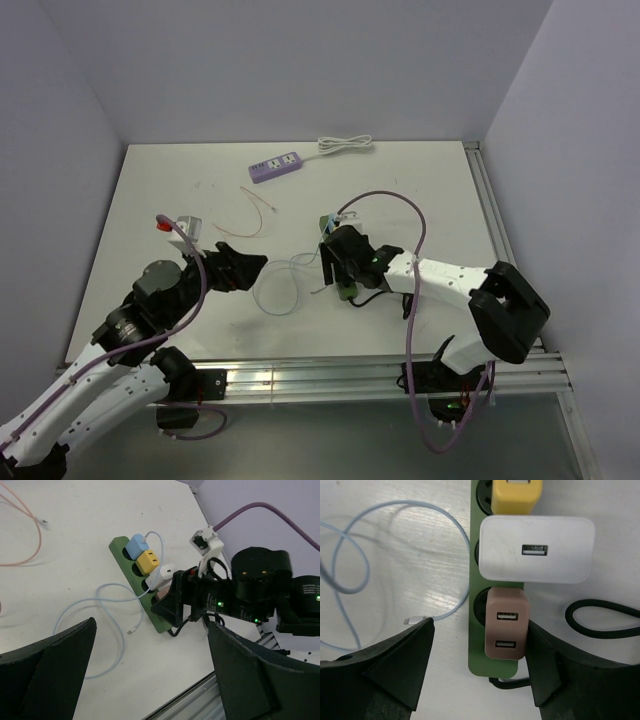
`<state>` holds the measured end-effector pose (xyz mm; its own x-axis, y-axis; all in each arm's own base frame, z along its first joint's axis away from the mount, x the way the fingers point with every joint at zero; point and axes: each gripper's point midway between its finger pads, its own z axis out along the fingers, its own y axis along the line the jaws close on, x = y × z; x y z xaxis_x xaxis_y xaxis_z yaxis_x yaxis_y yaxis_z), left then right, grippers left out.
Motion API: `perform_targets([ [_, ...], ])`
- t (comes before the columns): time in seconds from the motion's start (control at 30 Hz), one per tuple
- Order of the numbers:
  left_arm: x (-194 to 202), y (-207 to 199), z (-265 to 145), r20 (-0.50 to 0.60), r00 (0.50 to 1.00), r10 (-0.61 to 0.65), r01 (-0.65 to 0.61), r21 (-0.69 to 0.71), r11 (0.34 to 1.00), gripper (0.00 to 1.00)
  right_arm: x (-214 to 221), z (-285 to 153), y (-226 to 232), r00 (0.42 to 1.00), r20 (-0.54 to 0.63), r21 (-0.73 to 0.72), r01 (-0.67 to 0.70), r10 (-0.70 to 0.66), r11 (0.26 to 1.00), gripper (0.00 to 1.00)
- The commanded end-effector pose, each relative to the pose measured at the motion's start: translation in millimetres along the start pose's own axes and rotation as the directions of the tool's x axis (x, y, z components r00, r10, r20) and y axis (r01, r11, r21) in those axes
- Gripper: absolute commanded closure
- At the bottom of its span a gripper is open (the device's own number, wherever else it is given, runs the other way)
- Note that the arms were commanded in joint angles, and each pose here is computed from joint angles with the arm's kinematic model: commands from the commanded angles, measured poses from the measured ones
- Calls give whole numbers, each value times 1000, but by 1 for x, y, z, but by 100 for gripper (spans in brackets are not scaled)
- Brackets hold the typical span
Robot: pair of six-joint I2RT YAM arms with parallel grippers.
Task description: Insert the plug
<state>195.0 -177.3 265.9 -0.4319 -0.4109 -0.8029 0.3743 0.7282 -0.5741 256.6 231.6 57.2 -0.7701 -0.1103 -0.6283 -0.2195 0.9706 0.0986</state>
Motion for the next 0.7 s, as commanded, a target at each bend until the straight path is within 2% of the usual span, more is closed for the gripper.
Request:
perform_targets([
  [0.0,-16,-6,1,25,1000,-16,17,-18,1000,1,-45,-29,19,992,123,-80,-6,16,997,22],
  [0.17,-20,-4,5,8,999,-52,52,-78,996,1,-46,-53,17,987,157,-140,-15,37,990,17],
  [0.2,-18,0,8,1,998,-61,61,-105,993,1,-37,-53,14,989,147,-141,-14,35,990,0],
  [0.33,-17,8,12,-6,986,-169,164,-211,964,1,-32,-73,5,979,193,-176,-32,66,984,0],
  [0.43,-6,21,15,-49,975,-216,189,-329,925,1,-29,-86,-5,972,221,-183,-38,79,982,0],
  [0.5,3,32,16,-83,971,-225,172,-415,894,1,-25,-92,-8,972,224,-194,-32,76,981,0],
  [0.67,-2,34,18,-84,966,-243,175,-477,861,1,-27,-115,-7,961,257,-261,-32,101,965,0],
])
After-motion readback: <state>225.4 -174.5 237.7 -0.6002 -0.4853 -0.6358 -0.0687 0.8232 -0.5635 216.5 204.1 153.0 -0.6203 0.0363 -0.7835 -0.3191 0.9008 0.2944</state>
